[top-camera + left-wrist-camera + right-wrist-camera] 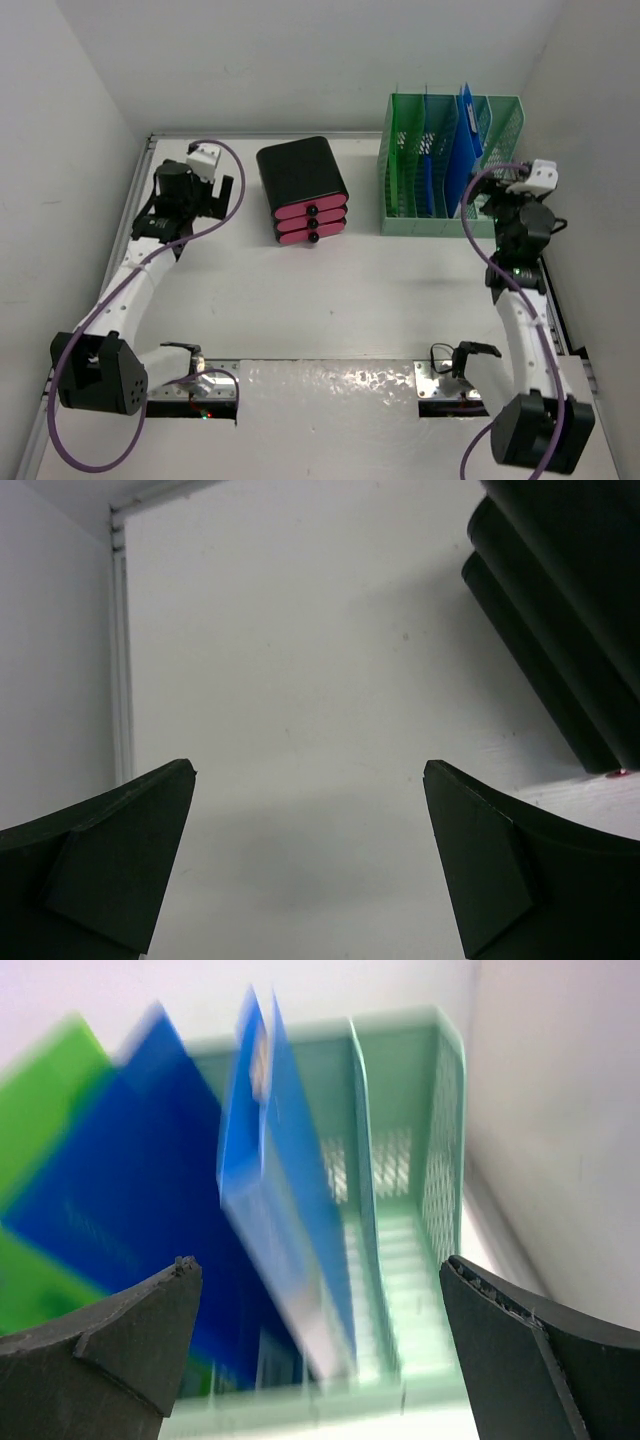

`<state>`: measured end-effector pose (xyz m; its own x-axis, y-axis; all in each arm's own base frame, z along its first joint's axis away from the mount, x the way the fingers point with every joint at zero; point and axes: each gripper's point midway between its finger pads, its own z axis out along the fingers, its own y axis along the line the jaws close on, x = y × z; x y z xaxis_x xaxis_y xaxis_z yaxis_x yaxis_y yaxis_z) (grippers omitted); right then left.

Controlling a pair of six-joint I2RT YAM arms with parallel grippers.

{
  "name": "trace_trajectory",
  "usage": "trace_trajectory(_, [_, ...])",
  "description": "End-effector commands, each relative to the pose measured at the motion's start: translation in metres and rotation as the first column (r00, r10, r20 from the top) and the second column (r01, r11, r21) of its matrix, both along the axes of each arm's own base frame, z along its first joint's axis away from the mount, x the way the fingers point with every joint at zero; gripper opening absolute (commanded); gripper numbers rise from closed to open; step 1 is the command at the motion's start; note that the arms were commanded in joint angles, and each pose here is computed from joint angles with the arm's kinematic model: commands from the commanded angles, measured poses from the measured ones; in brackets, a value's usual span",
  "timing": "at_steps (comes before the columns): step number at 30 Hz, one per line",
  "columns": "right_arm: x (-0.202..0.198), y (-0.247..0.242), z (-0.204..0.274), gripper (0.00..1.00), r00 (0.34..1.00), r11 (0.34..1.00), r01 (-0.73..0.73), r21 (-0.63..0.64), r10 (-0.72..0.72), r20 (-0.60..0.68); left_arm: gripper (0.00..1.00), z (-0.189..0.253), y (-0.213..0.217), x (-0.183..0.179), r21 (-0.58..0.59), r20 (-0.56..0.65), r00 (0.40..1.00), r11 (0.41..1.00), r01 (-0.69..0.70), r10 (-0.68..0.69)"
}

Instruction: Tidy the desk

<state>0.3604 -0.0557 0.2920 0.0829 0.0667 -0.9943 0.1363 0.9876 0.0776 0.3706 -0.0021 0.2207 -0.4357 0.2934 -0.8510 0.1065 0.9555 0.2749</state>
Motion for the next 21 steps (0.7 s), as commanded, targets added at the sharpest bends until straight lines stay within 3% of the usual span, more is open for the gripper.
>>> trace_trajectory(1, [-0.032,0.000,-0.093,0.99,0.968,0.990,0.077,0.122,-0.044,-0.248,0.98,-0.014,0.000,-0.002,-0.057,0.007,1.000,0.998,-0.030,0.030])
trace_trajectory(7, [-0.091,0.000,-0.185,0.99,0.939,0.976,0.159,0.148,-0.104,-0.327,0.97,-0.055,0.000,-0.020,-0.089,0.025,0.999,0.995,-0.034,0.036])
trace_trajectory(12, [-0.103,0.004,-0.203,0.99,0.971,0.969,0.150,0.196,-0.107,-0.215,0.97,-0.078,0.016,-0.020,-0.047,0.047,0.994,0.994,-0.095,0.098])
trace_trajectory(15, [-0.110,-0.001,-0.221,0.99,0.964,0.945,0.209,0.251,-0.157,-0.213,0.97,-0.090,0.021,-0.024,-0.010,0.054,0.994,0.996,-0.091,0.091])
trace_trajectory(18, [-0.114,-0.007,-0.229,0.99,0.948,0.871,0.299,0.390,-0.226,-0.222,0.97,-0.092,0.030,-0.026,0.001,0.077,0.989,0.992,-0.127,0.127])
trace_trajectory(21, [-0.116,-0.011,-0.225,0.99,0.934,0.856,0.336,0.392,-0.249,-0.257,0.96,-0.093,0.027,-0.025,-0.013,0.073,0.991,0.993,-0.113,0.114])
